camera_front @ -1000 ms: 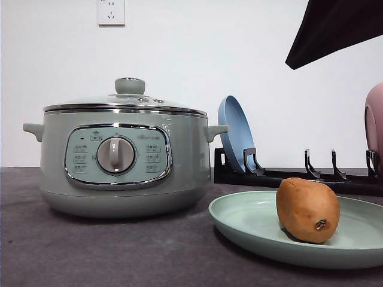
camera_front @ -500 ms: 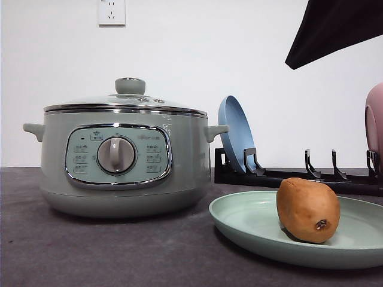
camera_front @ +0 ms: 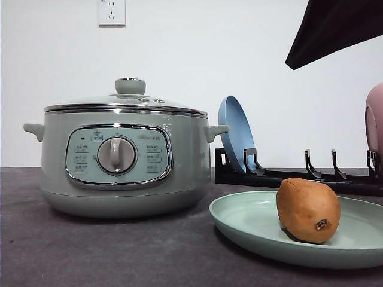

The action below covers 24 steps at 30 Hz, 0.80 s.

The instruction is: Transfer potato from steamer to green plate

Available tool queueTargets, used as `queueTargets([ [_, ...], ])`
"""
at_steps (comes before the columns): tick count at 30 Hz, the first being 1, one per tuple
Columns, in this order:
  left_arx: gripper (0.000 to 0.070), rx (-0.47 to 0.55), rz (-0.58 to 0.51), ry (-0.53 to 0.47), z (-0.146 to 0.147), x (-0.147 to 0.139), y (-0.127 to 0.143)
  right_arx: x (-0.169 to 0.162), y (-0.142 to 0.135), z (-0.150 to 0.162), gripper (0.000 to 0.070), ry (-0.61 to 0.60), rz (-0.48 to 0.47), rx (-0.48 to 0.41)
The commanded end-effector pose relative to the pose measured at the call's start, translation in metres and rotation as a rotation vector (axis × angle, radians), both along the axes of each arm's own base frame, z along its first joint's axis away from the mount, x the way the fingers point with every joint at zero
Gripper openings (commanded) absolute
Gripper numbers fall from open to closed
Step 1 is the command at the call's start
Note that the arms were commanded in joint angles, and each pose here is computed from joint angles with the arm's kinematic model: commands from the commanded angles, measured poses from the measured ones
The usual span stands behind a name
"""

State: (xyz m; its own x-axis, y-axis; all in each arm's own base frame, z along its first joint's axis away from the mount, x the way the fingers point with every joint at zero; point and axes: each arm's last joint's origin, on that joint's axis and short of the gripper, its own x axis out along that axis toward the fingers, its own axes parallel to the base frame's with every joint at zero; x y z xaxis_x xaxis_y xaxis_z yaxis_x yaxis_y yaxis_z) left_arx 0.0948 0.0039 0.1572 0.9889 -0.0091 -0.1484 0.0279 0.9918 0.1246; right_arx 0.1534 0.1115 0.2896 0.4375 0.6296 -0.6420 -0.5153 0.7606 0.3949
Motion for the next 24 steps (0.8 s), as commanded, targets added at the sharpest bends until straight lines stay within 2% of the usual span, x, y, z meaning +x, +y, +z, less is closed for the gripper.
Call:
queueTargets([
  [1, 0.0016, -0.004, 0.007, 0.027, -0.0078, 0.0008, 0.0004, 0.0009, 0.0022, 0.0037, 0.0, -0.019, 0.015, 0.003],
  [24, 0.0016, -0.004, 0.007, 0.027, -0.0078, 0.0008, 0.0004, 0.0008, 0.002, 0.0038, 0.0, -0.021, 0.015, 0.002],
])
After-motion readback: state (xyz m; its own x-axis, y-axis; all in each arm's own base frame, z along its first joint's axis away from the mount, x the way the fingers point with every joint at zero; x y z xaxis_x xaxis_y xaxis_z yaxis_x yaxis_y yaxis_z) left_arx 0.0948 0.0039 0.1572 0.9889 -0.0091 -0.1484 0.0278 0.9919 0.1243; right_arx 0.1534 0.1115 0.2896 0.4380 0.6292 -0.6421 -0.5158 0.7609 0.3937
